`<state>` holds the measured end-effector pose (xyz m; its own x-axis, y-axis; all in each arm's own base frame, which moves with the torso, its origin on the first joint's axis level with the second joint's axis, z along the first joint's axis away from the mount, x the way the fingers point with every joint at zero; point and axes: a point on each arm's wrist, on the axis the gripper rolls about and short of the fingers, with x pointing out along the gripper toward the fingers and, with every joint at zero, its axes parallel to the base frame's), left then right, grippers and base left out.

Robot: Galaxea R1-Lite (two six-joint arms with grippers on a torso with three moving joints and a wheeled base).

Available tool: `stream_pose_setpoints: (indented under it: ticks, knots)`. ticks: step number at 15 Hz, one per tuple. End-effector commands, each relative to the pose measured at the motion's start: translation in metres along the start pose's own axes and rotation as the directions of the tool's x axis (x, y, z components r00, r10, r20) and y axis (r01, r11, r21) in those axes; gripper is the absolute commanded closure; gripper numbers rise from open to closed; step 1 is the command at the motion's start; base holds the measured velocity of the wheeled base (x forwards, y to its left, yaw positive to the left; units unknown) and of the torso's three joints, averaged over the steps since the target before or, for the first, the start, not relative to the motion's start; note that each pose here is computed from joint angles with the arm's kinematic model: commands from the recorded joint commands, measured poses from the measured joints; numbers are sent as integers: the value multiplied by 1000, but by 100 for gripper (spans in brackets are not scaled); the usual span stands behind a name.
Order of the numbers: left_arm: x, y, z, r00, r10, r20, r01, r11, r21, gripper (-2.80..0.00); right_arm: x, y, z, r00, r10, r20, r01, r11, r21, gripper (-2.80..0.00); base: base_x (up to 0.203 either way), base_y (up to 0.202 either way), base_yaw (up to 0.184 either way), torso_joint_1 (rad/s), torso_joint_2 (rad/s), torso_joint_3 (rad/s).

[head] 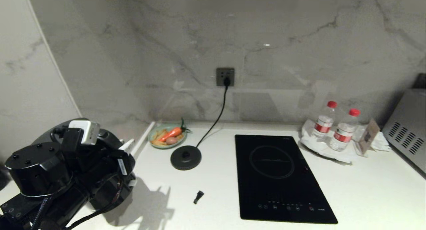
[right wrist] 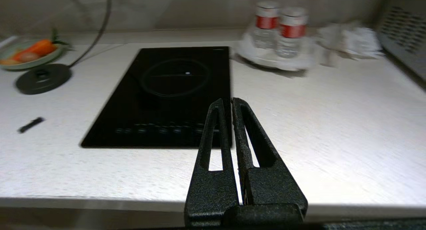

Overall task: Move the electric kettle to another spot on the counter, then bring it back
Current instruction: Place it on the power base

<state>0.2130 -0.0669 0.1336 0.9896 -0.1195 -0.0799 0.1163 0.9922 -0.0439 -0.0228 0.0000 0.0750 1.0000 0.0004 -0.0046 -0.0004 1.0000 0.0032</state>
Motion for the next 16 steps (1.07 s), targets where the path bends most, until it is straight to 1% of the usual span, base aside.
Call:
stream_pose_setpoints:
  ticks: [1,3,7,10,16]
  knots:
    - [-1,0,0,1000,1,5,-1,1000,0,0,0,0,0,1000,1,-2,-1,1000,0,0,2,2,-137,0,8,0]
    - [-2,0,-1,1000,-2,-1,2,1000,1,0,0,0,0,1000,2,-2,-2,1000,0,0,3,1,-77,0,5,2]
    - [-7,-3,-8,999,-23,-29,24,1000,13,0,0,0,0,1000,1,0,-1,1000,-2,0,0,0,0,0,0,0]
    - [-14,-6,-5,999,-48,-15,49,999,16,0,0,0,0,1000,3,-2,-3,1000,-2,0,0,0,0,0,0,0]
    - [-15,-21,-5,993,-114,-17,114,993,23,0,0,0,0,1000,2,-1,-2,1000,-2,0,0,0,0,0,0,0]
